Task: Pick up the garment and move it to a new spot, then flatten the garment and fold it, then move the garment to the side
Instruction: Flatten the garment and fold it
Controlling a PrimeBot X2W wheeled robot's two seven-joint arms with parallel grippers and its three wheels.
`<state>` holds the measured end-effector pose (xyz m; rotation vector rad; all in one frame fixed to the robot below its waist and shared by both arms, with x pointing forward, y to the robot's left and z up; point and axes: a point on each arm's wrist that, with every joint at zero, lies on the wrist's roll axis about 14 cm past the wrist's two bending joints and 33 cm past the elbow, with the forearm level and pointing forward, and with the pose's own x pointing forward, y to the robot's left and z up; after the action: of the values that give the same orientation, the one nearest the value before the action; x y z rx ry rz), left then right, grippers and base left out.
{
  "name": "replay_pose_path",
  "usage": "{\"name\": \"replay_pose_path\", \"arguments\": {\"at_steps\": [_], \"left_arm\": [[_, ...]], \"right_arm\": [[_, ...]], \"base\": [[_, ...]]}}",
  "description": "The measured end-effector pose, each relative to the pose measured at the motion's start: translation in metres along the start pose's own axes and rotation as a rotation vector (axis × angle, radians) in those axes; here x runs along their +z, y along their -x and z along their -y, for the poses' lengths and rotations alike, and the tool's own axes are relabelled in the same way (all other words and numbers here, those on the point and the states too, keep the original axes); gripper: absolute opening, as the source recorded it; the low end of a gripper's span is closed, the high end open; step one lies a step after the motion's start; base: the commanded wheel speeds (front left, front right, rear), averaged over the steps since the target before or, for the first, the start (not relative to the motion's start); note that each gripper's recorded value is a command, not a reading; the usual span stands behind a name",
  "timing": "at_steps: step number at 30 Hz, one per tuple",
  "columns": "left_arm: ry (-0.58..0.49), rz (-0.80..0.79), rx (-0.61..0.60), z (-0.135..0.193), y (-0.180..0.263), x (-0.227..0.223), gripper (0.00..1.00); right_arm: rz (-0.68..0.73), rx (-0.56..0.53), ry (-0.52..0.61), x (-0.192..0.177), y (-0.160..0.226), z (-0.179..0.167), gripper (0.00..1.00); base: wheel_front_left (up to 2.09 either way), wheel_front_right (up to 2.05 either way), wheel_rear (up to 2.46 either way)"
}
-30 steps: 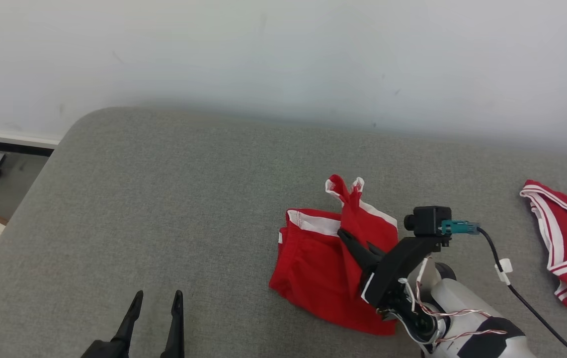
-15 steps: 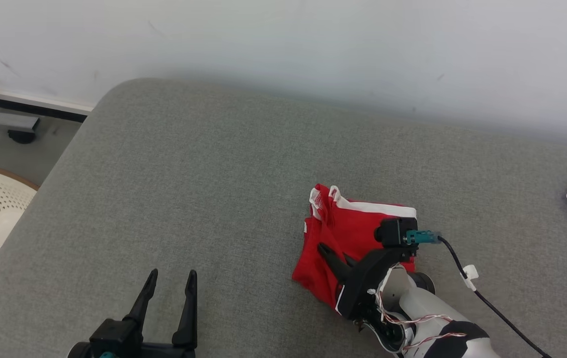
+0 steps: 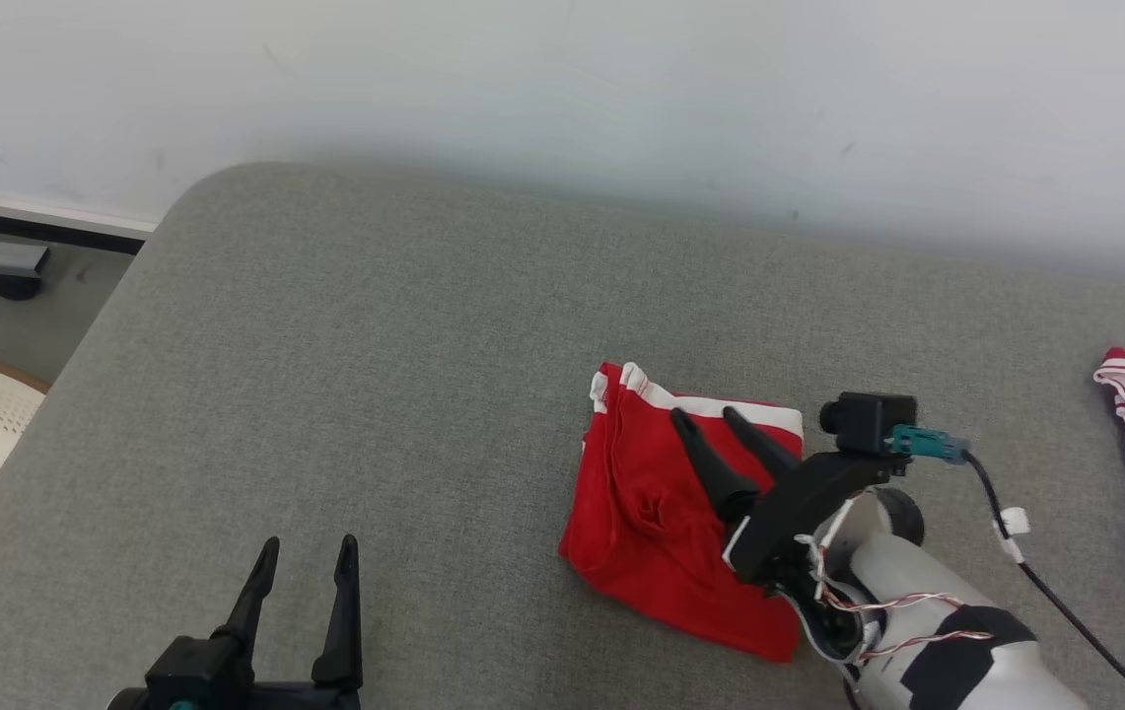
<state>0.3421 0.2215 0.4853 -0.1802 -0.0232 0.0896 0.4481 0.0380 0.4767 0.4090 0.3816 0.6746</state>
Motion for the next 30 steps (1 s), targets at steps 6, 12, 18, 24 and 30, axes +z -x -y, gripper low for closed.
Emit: {"name": "replay_pose_path", "arguments": {"at_steps": [6,12,18,24,30], "left_arm": [[-0.004,0.010,-0.003,0.000,-0.002,0.003,1.00],[-0.004,0.000,0.000,0.000,0.000,-0.001,1.00],[-0.006,-0.011,0.002,-0.001,0.000,-0.004,1.00],[-0.008,-0.016,0.004,-0.002,0.001,-0.005,1.00],[-0.010,-0.017,0.011,-0.003,0.004,-0.005,1.00]], "right_arm": [[0.141,-0.086,0.035,0.037,0.023,0.040,1.00],[0.156,-0.181,0.061,0.028,0.047,0.077,0.83],[0.086,-0.198,0.122,0.000,0.051,0.086,0.00],[0.033,-0.180,0.132,-0.023,0.046,0.077,0.00],[-0.013,-0.145,0.149,-0.041,0.036,0.063,0.00]], "base": [[0.00,0.00,0.00],[0.00,0.00,0.00],[0.00,0.00,0.00],[0.00,0.00,0.00],[0.00,0.00,0.00]]}}
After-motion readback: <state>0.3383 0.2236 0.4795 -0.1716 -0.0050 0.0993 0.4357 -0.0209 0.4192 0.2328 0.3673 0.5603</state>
